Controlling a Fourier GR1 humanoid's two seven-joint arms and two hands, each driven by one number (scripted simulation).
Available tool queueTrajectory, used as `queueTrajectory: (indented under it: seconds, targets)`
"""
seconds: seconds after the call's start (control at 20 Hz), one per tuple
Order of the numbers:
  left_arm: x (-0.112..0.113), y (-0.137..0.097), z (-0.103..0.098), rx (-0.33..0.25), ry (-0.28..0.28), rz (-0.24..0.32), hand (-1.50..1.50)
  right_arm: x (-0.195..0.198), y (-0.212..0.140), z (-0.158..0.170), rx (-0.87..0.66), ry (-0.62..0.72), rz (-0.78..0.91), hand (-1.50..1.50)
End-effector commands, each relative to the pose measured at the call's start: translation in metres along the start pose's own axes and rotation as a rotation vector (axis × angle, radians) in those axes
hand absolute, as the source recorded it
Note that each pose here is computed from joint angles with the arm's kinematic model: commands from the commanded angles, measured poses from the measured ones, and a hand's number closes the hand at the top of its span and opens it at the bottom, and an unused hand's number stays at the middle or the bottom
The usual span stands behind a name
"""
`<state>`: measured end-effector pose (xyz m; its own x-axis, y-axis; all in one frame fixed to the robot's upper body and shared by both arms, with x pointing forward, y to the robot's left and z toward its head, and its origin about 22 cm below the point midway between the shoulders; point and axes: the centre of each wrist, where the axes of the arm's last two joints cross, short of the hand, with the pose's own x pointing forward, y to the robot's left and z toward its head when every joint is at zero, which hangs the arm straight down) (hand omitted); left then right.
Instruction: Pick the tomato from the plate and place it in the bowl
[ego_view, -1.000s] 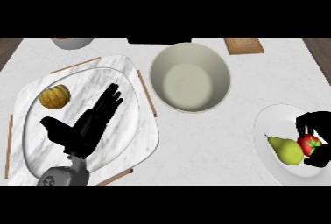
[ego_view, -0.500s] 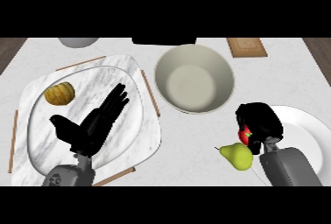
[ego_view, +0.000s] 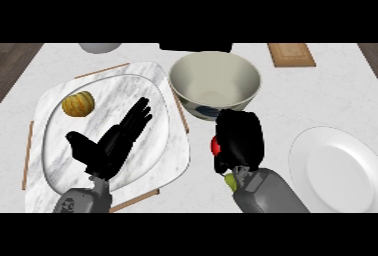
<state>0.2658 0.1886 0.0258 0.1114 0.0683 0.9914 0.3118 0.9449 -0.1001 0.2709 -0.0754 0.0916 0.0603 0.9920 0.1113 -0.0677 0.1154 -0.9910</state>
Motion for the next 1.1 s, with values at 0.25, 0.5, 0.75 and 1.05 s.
queueTrajectory:
  seconds: [0.25, 0.5, 0.75, 1.05]
  targets:
    - [0.000, 0.005, -0.004, 0.017, 0.001, -0.019, 0.00, 0.077, -0.072, 0.063, -0.290, 0.081, -0.045, 1.50]
    - [0.004, 0.005, -0.007, -0.002, -0.007, -0.003, 0.00, 0.095, -0.095, 0.057, -0.322, 0.108, -0.089, 1.50]
    - [0.000, -0.004, -0.005, 0.002, -0.009, -0.005, 0.00, 0.107, -0.127, 0.051, -0.362, 0.122, -0.133, 1.50]
    - [0.000, -0.002, 0.000, 0.024, -0.017, 0.012, 0.00, 0.115, -0.151, 0.011, -0.375, 0.176, -0.183, 1.50]
